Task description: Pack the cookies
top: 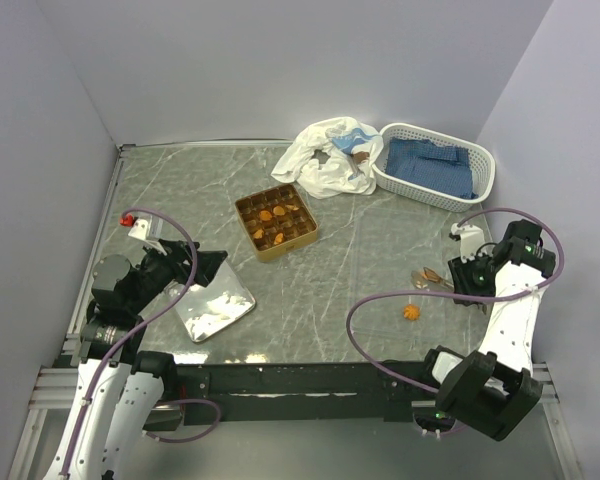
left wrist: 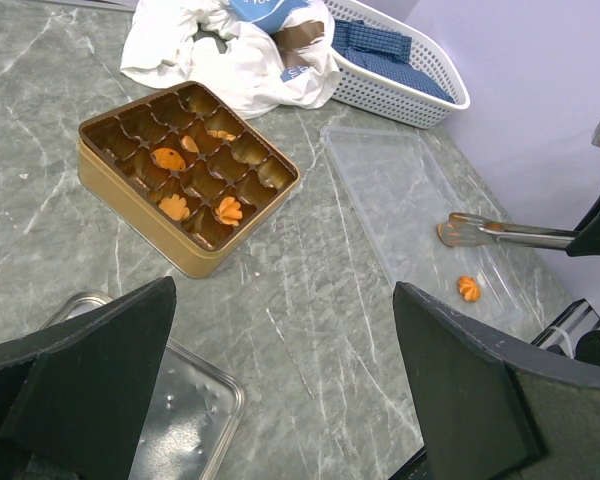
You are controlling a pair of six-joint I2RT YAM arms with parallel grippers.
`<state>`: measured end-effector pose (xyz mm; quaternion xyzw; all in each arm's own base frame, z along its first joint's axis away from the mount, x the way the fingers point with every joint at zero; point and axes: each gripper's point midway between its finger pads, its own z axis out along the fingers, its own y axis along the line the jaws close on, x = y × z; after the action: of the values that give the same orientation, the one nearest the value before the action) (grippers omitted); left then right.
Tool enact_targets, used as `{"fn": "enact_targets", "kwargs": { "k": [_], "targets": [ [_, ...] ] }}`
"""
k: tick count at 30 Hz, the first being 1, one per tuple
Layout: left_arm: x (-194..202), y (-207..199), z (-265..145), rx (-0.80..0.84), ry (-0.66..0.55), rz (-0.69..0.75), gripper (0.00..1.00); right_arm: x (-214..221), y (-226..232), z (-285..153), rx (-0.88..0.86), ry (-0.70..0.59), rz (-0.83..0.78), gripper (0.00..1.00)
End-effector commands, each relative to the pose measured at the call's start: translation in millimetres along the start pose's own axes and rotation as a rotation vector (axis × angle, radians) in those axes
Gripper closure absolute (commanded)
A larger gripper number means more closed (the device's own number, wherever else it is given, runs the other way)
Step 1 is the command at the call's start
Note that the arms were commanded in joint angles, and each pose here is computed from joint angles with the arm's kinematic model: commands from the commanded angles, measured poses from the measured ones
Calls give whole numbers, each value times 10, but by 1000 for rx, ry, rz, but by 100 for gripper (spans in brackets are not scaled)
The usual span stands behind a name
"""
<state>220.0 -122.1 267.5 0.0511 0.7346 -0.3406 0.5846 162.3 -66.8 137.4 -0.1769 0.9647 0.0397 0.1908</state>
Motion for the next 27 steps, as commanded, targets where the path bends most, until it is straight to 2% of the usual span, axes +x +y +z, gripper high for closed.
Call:
{"fn": "enact_targets", "kwargs": {
  "k": [1, 15, 27],
  "targets": [
    [-96, -69, -11, 34, -37, 37, 4, -122, -10, -108, 26, -49, -19, 65],
    [-86, -63, -2, 34, -31, 32, 3, -533, 219, -262, -39, -152, -58, 68],
    [-40, 6, 55, 14, -6, 17, 4, -1332, 829, -378, -198, -283, -179, 69]
  ]
}}
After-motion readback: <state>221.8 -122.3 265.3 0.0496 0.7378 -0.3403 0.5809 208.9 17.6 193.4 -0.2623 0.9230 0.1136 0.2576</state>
